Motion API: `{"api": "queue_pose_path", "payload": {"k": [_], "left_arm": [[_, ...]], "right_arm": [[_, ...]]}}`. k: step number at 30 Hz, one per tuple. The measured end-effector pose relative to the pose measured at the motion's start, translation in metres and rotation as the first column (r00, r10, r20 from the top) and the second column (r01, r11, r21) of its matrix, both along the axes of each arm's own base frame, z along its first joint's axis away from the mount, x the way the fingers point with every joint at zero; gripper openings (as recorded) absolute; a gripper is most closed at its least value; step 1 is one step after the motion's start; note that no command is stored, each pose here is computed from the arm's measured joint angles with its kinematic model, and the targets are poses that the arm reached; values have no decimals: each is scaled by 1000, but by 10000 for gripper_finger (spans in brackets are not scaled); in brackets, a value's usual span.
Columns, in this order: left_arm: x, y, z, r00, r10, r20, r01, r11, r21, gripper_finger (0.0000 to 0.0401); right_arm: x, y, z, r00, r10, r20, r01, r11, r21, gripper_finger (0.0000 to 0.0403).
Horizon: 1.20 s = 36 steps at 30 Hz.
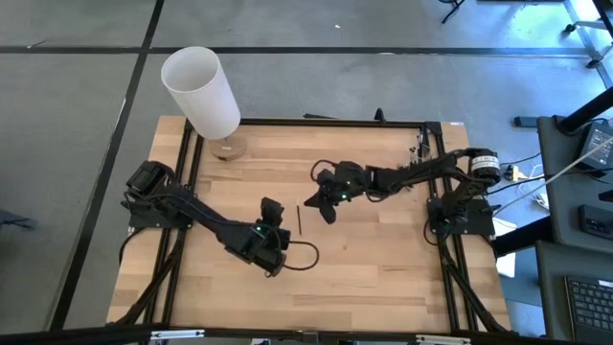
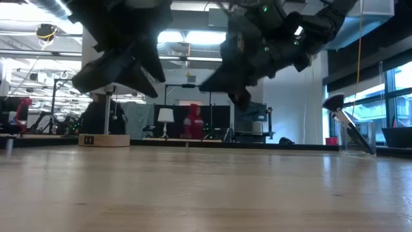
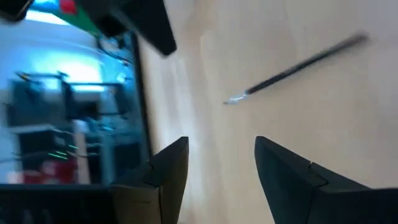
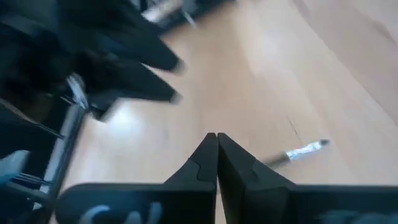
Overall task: Sort items
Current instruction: Put the lip brush into the top section of the transparent organizer
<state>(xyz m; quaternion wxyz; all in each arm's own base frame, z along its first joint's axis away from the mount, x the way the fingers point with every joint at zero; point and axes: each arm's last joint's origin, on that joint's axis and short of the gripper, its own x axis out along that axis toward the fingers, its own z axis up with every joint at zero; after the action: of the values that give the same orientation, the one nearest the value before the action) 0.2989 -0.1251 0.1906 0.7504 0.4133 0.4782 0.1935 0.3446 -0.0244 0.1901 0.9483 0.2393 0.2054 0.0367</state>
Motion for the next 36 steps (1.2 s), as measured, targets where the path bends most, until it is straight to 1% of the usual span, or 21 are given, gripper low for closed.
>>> {"api": "queue_pose_path", "payload": {"k": [2, 4, 5, 7, 9, 11, 15, 17, 20, 21, 23, 26, 32, 34, 36], "left_arm": [[-1, -1, -1, 998, 52, 42, -48, 995, -88, 180], [-1, -1, -2, 983, 147, 107, -123, 972, -202, 179], [0, 0, -3, 968, 208, 143, -167, 952, -258, 178], [0, 3, -5, 916, 342, 211, -250, 896, -368, 175], [-4, 7, -12, 861, 450, 237, -315, 838, -446, 171], [-10, 10, -21, 814, 523, 252, -362, 796, -485, 167], [-31, 16, -45, 720, 630, 290, -438, 737, -514, 158], [-45, 18, -58, 663, 676, 320, -465, 708, -531, 155], [-66, 18, -73, 602, 726, 333, -492, 665, -562, 151], [-71, 17, -77, 590, 734, 337, -492, 658, -571, 151], [-81, 16, -81, 569, 745, 349, -494, 649, -578, 150], [-89, 13, -82, 532, 753, 388, -471, 644, -603, 150], [-93, 9, -81, 541, 738, 403, -451, 659, -602, 148], [-94, 10, -81, 543, 734, 407, -451, 664, -597, 148], [-94, 10, -81, 548, 731, 406, -451, 667, -593, 148]], "right_arm": [[-3, -7, -6, 997, -27, -73, 28, 999, 18, 4], [-7, -14, -11, 986, -95, -135, 99, 995, 22, 9], [-8, -18, -13, 980, -123, -154, 127, 992, 19, 15], [-10, -23, -14, 964, -156, -214, 164, 986, 21, 30], [-9, -26, -12, 942, -183, -282, 195, 981, 13, 49], [-6, -24, -6, 909, -227, -349, 232, 972, -29, 69], [4, -11, 7, 824, -352, -444, 316, 936, -155, 94], [13, -4, 15, 803, -415, -429, 369, 910, -191, 100], [28, 7, 20, 783, -483, -392, 457, 874, -165, 106], [33, 10, 18, 776, -496, -390, 481, 865, -145, 107], [43, 15, 12, 767, -495, -409, 493, 862, -119, 109], [59, 19, -4, 743, -498, -448, 510, 854, -103, 110], [81, 19, -31, 640, -511, -574, 524, 836, -161, 110], [88, 20, -33, 627, -505, -593, 516, 840, -168, 110], [94, 22, -37, 630, -483, -609, 501, 851, -157, 110]]}}
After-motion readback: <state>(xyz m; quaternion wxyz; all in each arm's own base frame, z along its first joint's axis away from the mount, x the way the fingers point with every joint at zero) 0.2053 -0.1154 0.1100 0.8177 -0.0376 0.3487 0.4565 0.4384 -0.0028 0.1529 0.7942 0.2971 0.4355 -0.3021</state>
